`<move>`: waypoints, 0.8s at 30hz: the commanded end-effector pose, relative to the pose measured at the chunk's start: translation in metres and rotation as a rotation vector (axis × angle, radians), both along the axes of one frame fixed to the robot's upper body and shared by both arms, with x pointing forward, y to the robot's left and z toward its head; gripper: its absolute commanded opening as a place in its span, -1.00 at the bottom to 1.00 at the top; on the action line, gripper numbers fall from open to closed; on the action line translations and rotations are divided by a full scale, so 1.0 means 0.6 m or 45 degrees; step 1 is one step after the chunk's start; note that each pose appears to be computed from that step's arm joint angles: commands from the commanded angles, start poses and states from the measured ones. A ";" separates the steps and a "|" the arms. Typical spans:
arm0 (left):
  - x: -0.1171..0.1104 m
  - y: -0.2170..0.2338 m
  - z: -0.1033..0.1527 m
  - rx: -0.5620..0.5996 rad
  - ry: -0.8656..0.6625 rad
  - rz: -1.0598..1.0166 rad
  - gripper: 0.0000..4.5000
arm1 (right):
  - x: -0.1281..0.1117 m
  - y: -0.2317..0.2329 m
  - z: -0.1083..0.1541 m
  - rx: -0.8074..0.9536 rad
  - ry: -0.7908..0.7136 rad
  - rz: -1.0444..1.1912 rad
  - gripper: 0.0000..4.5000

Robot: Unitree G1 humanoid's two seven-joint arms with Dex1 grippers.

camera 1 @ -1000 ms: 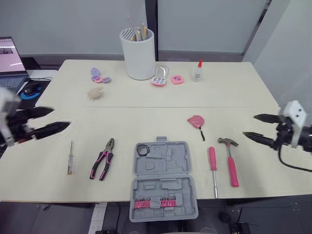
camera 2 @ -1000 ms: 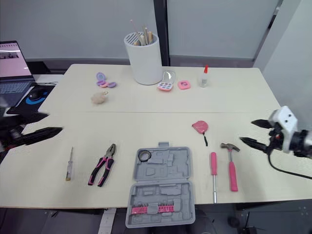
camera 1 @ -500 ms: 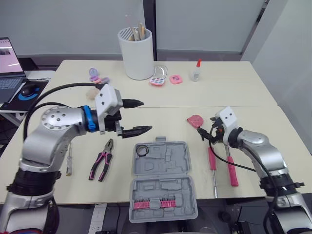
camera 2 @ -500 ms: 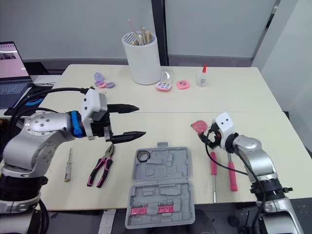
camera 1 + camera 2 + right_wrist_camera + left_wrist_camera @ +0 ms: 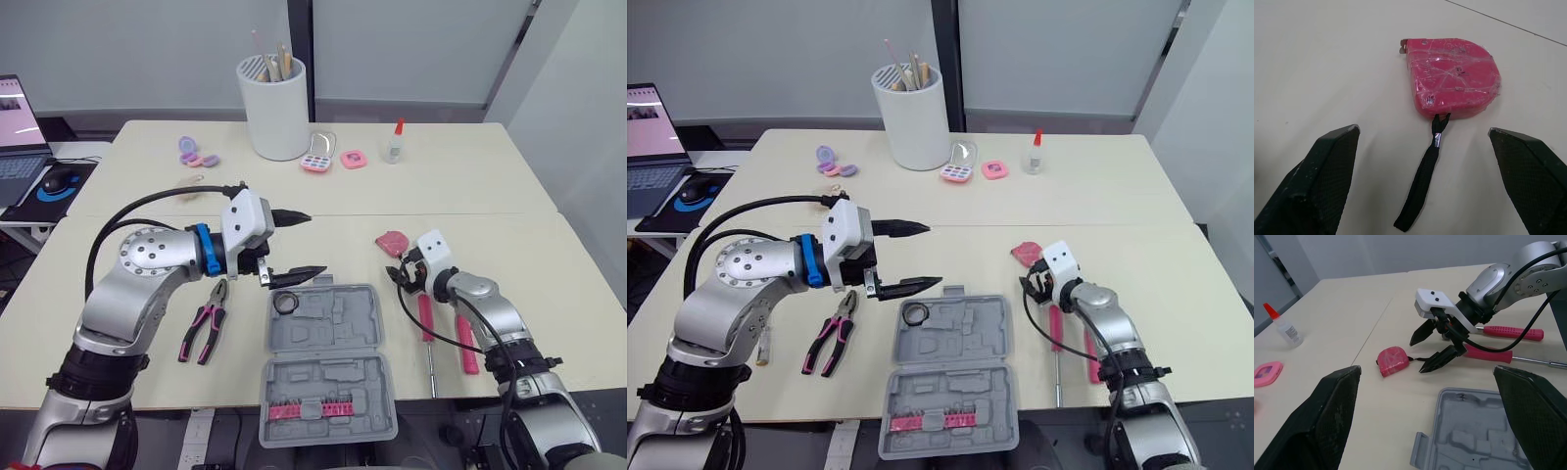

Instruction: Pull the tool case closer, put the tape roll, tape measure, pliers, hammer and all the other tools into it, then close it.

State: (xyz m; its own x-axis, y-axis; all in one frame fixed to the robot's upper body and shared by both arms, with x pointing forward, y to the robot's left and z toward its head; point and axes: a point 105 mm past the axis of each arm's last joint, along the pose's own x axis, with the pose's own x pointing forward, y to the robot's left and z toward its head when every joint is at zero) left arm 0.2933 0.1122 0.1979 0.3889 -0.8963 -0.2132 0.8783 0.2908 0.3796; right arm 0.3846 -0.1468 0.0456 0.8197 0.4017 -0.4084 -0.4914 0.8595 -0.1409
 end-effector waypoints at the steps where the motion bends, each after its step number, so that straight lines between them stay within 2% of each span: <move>1: -0.006 -0.005 0.014 0.002 -0.063 -0.010 0.99 | 0.008 -0.004 0.005 -0.010 -0.022 -0.021 1.00; 5: -0.005 -0.003 0.012 0.009 -0.056 -0.004 1.00 | 0.006 -0.004 -0.004 -0.014 -0.011 -0.016 0.62; 8: -0.003 -0.004 0.014 0.006 -0.055 -0.005 1.00 | 0.008 0.000 -0.008 -0.002 -0.005 -0.013 0.15; 18: 0.002 -0.007 0.015 0.002 -0.055 -0.006 1.00 | 0.014 -0.001 -0.014 -0.004 0.005 -0.035 -0.80; 21: 0.001 -0.006 0.011 0.004 -0.051 -0.001 1.00 | 0.011 -0.003 -0.015 -0.004 0.001 -0.033 -0.99; 24: 0.001 -0.006 0.010 0.005 -0.048 0.001 1.00 | 0.008 -0.001 -0.013 -0.002 -0.003 -0.024 -0.99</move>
State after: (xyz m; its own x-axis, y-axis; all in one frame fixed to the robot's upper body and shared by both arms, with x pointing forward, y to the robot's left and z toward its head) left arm 0.2964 0.1113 0.1979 0.4005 -0.8900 -0.2180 0.8738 0.2994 0.3832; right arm 0.3923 -0.1474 0.0380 0.8307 0.3790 -0.4079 -0.4716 0.8684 -0.1535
